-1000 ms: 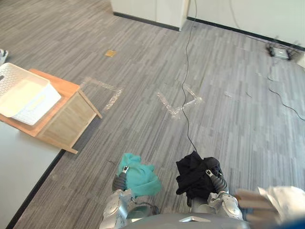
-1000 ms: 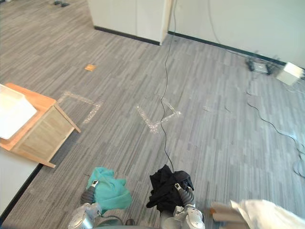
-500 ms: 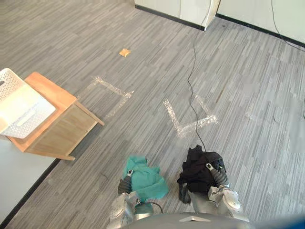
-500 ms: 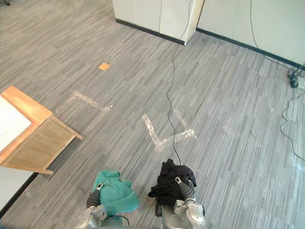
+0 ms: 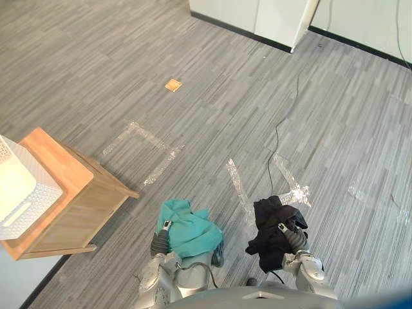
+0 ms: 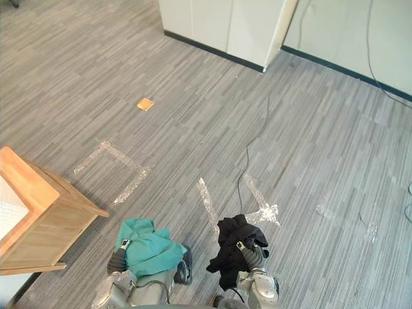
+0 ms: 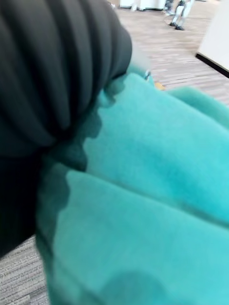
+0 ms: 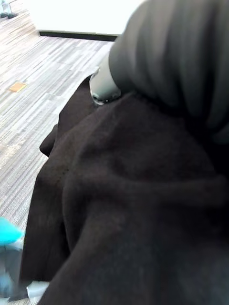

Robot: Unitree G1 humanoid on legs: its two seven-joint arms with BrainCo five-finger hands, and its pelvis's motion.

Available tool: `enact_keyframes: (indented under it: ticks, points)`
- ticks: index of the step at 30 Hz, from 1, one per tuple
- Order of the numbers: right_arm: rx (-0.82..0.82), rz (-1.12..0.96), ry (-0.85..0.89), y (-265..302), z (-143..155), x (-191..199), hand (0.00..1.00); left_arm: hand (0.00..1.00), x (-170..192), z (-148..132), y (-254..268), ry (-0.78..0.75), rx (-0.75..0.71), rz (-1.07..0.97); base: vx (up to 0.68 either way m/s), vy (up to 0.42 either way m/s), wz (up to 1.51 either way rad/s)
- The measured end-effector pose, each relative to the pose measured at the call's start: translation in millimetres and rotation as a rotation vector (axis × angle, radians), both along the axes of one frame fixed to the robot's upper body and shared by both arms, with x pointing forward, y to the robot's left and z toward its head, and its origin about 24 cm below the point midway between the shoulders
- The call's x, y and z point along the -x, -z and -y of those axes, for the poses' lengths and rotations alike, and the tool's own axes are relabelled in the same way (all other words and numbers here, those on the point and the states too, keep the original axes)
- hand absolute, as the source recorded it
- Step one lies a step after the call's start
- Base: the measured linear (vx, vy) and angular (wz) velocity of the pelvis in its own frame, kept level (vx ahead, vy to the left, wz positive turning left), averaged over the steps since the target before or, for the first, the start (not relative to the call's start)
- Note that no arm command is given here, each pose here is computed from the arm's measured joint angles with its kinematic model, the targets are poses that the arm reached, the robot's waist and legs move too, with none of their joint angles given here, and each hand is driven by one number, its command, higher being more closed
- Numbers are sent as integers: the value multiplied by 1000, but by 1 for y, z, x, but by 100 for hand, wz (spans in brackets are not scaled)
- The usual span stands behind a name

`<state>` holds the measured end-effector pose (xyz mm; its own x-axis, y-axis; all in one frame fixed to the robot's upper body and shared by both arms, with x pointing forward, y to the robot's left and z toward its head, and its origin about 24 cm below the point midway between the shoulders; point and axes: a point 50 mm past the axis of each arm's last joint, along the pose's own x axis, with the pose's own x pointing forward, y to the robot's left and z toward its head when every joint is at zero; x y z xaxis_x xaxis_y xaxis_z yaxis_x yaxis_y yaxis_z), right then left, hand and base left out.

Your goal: Tidy the bed and pick cloth on bed and put in laundry

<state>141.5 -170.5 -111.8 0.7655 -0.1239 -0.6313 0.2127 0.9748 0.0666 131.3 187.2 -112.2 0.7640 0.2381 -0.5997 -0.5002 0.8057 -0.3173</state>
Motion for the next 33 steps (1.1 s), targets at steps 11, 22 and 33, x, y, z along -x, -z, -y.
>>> enact_keyframes:
  ticks: [11, 22, 33]
  points:
    - [25, -14, -40, 1, -2, 3, 100, 100, 16, -1, 11, 28, -12, -98, 487, 47, 108]
    - [35, -21, -48, 1, -3, -3, 100, 100, 7, 31, 15, 76, -5, -137, 434, -356, 114]
    - [22, -31, -142, 3, -24, 0, 100, 100, -3, 35, -4, 104, -16, -25, 249, -292, 42]
